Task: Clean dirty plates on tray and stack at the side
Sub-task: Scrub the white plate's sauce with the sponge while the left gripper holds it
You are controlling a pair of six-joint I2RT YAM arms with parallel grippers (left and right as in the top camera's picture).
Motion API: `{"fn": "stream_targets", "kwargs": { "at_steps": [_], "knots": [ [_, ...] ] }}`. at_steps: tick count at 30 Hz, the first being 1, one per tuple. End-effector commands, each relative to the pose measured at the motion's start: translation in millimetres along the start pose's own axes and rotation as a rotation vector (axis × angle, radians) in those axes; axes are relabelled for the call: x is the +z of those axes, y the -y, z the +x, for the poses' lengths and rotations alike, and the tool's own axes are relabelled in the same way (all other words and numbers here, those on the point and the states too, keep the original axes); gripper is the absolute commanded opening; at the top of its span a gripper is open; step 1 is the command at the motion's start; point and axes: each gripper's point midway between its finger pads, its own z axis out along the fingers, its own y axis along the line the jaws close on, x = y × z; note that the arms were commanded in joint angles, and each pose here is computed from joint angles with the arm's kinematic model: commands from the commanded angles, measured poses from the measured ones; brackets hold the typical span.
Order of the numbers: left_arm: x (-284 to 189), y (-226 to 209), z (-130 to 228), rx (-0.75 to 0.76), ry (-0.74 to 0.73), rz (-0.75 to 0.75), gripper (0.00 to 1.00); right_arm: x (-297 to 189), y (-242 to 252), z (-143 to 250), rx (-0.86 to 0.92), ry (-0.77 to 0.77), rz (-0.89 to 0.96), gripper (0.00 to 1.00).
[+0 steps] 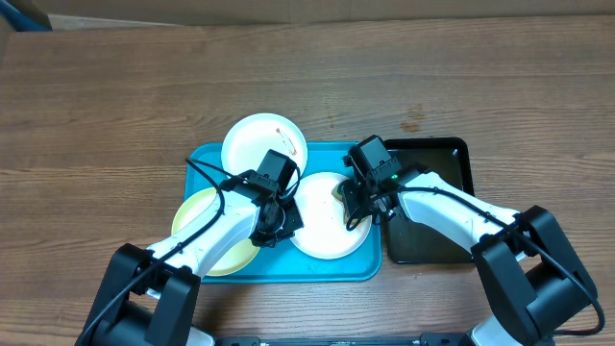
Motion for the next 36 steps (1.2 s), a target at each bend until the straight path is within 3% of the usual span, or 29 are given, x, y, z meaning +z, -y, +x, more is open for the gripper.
{"fn": "stream_targets", "kwargs": {
  "at_steps": [1, 5, 11, 22, 36],
  "knots": [
    [4, -5, 4, 0.020, -0.019, -0.015, 0.05, 22, -2, 34, 0.051, -0.140, -0.055, 0.04],
    [4, -5, 4, 0.020, -0.019, -0.014, 0.05, 19, -26, 41, 0.082, -0.188, -0.185, 0.04],
    [4, -4, 4, 0.021, -0.016, -0.013, 0.05, 22, -44, 40, 0.096, -0.178, -0.228, 0.04],
    [4, -5, 4, 0.039, -0.018, -0.018, 0.05, -47, -90, -32, 0.137, -0.134, -0.690, 0.04],
    [4, -5, 4, 0.039, -0.017, -0.018, 0.05, 5, -64, 20, 0.157, -0.184, -0.385, 0.04]
  ]
}}
